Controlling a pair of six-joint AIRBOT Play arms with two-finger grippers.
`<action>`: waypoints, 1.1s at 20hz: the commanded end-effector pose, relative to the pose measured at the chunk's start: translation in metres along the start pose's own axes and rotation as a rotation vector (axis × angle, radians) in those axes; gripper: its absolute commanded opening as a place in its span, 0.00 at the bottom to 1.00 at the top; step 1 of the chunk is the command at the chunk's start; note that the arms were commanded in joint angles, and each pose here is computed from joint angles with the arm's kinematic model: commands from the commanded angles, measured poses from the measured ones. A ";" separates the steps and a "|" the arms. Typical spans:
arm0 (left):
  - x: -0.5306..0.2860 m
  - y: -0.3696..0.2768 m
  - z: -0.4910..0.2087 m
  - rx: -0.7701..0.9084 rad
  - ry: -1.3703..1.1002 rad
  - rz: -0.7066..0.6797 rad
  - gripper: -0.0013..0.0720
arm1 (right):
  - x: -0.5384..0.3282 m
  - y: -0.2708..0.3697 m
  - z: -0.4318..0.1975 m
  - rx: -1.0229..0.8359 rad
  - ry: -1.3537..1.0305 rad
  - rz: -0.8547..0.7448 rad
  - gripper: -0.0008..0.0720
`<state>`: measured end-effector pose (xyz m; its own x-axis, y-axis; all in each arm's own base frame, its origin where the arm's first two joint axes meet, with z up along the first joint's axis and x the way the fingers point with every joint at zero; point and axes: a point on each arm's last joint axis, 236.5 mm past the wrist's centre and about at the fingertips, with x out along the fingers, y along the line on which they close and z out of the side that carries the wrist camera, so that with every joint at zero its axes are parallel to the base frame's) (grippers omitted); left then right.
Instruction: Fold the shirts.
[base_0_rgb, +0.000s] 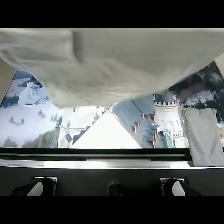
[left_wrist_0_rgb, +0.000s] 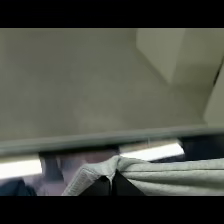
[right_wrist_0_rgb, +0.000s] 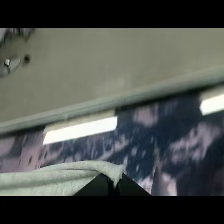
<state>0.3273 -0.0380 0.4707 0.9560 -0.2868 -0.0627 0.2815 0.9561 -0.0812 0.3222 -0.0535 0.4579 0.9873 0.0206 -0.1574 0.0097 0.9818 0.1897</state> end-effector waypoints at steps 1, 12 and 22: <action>-0.117 -0.070 0.100 0.109 -0.365 0.004 0.06 | -0.106 0.056 0.075 -0.143 -0.292 -0.060 0.08; -0.065 -0.026 0.062 0.050 -0.176 0.066 0.06 | -0.031 -0.006 -0.026 0.094 0.183 -0.112 0.08; 0.176 0.079 -0.380 -0.415 0.954 -0.073 0.06 | 0.235 -0.071 -0.359 0.207 0.990 -0.221 0.08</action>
<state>0.4691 -0.0233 0.1920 0.6226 -0.3850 -0.6813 0.1740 0.9169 -0.3592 0.4475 -0.0675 0.1432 0.4483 0.0909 -0.8893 0.2612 0.9381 0.2276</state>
